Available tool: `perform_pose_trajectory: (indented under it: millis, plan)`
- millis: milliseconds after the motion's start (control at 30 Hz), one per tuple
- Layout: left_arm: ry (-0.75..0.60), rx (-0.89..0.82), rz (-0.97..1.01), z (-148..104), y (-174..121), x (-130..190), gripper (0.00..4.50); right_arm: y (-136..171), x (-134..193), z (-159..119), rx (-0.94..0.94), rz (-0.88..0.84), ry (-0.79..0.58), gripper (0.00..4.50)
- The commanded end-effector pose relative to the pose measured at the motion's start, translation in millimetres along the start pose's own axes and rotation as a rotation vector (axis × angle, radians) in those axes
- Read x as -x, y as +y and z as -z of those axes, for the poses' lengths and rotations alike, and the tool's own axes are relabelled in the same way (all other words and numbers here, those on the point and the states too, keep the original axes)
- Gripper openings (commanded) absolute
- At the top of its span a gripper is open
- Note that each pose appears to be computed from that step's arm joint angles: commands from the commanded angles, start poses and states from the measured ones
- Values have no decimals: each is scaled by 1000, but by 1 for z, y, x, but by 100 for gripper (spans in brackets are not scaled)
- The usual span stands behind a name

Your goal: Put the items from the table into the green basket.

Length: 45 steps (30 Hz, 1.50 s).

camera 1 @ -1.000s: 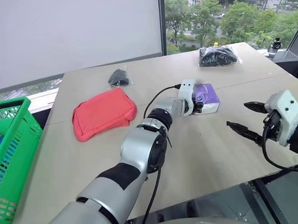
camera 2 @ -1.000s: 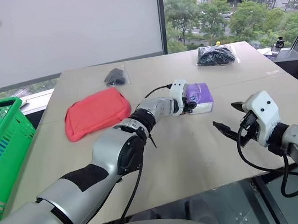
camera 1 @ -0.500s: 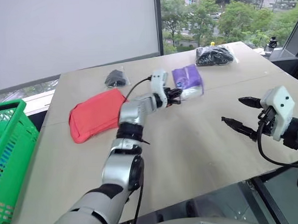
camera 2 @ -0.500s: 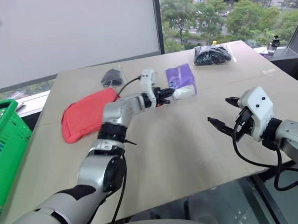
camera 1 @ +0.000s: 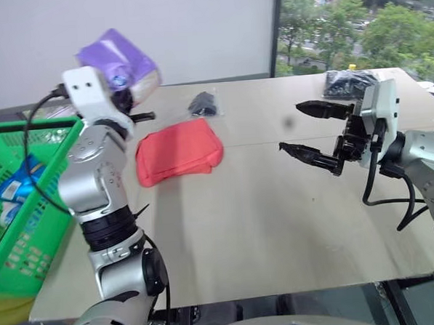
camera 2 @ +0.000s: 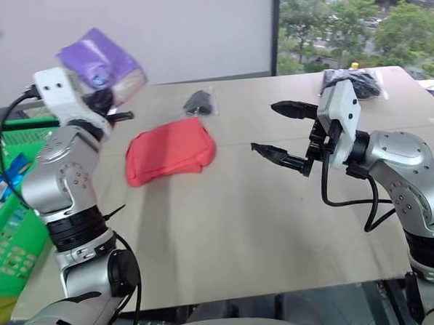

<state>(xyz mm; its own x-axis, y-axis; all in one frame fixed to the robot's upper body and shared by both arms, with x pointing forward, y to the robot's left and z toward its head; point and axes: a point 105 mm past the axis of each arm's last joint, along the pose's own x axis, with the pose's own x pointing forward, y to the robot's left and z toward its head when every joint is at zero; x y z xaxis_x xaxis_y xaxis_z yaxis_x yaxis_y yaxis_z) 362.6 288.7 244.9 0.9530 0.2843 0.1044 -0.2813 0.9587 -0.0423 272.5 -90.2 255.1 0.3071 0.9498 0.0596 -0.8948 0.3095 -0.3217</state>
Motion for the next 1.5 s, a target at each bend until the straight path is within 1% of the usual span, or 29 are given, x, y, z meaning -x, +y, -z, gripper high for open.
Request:
perform_pose_trajectory:
  millis: [33, 133, 167, 267, 367, 400, 433, 467, 500, 567, 633, 667, 700, 733, 767, 833, 867, 900, 933, 967, 1033, 1100, 1233, 1300, 1400, 1500]
  plan:
    - [-165, 3, -223, -44, 49, 17, 4, 1, -10, -17, 61, -86, -62, 450]
    - [-160, 39, -341, -44, 76, 25, 4, 2, -18, -20, 73, -140, -88, 450]
    - [-139, 70, -375, -40, 86, 26, 4, 4, -21, -24, 77, -167, -111, 450]
    - [-79, 145, -446, -27, 105, 27, 4, 10, -27, -31, 81, -223, -157, 450]
    - [46, 192, -471, -2, 114, 24, 4, 10, -31, -30, 83, -231, -167, 450]
    - [79, 211, -459, 4, 114, 23, 58, 10, -31, -30, 81, -233, -168, 450]
    - [81, 218, -451, 5, 115, 23, 96, 10, -32, -30, 78, -236, -169, 450]
    - [76, 213, -448, 2, 117, 23, 122, 10, -32, -29, 76, -237, -168, 450]
    - [61, 214, -455, -1, 120, 23, 181, 11, -32, -29, 75, -238, -168, 450]
    - [41, 213, -472, -7, 126, 25, 268, 11, -32, -28, 73, -235, -164, 450]
    - [2, 185, -465, -17, 125, 25, 356, 10, -31, -27, 71, -223, -154, 450]
    - [-29, 166, -444, -24, 119, 23, 423, 10, -31, -26, 70, -216, -149, 450]
    - [-64, 138, -408, -33, 110, 21, 438, 9, -30, -26, 69, -208, -144, 450]
    - [-104, 95, -326, -44, 92, 16, 438, 7, -29, -24, 70, -190, -134, 450]
    - [-147, 62, -205, -53, 65, 11, 438, 4, -27, -21, 71, -161, -115, 450]
    - [-210, 29, 11, -62, 15, 7, 438, -5, -21, -13, 68, -86, -67, 450]
    - [-231, -7, 103, -62, -6, 8, 438, -12, -17, -6, 60, -30, -25, 450]
    - [-231, -35, 196, -58, -26, 10, 438, -20, -11, 3, 53, 33, 21, 450]
    - [-198, -5, 352, -49, -51, 16, 438, -29, -4, 13, 54, 111, 65, 450]
    - [-162, -14, 518, -37, -76, 27, 438, -39, 9, 25, 15, 197, 121, 450]
    - [-111, -21, 739, -21, -105, 47, 438, -48, 29, 40, -23, 302, 198, 450]
    - [-77, -56, 887, -9, -119, 63, 438, -48, 46, 49, -20, 358, 257, 450]
    - [57, -58, 1086, 14, -127, 78, 438, -46, 82, 65, -44, 443, 352, 450]
    - [102, -68, 1144, 22, -126, 82, 438, -43, 93, 69, -53, 460, 382, 450]
    - [192, -108, 1209, 38, -116, 90, 438, -35, 111, 72, -69, 470, 435, 450]
    - [241, -135, 1236, 47, -110, 96, 438, -29, 125, 75, -88, 492, 467, 450]
